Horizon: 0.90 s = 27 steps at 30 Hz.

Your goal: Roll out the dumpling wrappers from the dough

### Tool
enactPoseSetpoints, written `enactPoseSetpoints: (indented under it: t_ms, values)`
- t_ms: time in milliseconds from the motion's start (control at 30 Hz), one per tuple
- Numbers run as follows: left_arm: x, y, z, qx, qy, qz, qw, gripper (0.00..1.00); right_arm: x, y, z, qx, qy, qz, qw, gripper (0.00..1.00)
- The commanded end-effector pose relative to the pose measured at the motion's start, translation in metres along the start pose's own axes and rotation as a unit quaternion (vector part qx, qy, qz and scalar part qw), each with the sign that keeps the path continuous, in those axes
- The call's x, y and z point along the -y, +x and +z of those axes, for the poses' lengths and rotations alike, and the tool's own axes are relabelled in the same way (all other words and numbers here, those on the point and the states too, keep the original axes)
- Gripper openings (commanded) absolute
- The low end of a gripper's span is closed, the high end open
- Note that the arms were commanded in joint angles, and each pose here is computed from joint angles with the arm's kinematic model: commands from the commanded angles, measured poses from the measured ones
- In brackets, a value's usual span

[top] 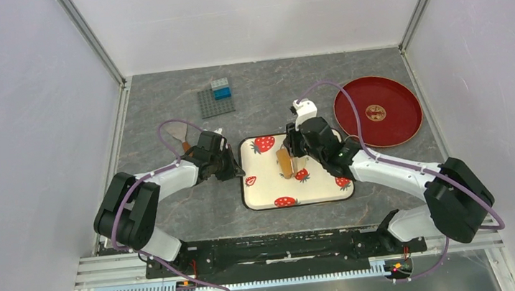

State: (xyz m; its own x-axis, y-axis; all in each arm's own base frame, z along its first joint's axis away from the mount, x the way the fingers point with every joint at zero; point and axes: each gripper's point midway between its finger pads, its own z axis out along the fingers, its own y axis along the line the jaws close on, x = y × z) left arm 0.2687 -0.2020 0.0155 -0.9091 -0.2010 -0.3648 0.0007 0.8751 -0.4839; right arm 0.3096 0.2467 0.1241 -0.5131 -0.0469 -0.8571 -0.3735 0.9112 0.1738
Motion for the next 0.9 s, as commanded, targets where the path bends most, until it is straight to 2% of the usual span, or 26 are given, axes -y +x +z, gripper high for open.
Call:
enactPoseSetpoints:
  t_ms: [0,167,300,500,667,867]
  values:
    - [-0.055,0.047,0.006,-0.067,-0.108,0.004,0.992,0.02,0.002,0.056,-0.001,-0.076,-0.003,-0.008,0.997,0.0]
    - [-0.055,0.046,0.006,-0.067,-0.108,0.004,0.992,0.02,0.022,0.087,-0.002,-0.11,0.039,-0.016,0.993,0.0]
    - [-0.055,0.046,0.007,-0.067,-0.108,0.004,0.992,0.02,0.052,0.111,-0.011,-0.143,0.104,-0.039,0.983,0.0]
    - [-0.055,0.046,0.007,-0.067,-0.108,0.004,0.992,0.02,0.054,0.136,-0.019,-0.159,0.101,-0.054,0.981,0.0]
    - [-0.055,0.047,0.007,-0.069,-0.108,0.004,0.992,0.02,0.039,0.134,-0.02,-0.147,0.078,-0.043,0.985,0.0]
    - [-0.055,0.046,0.007,-0.068,-0.108,0.004,0.992,0.02,0.026,0.106,-0.018,-0.114,0.065,-0.024,0.991,0.0]
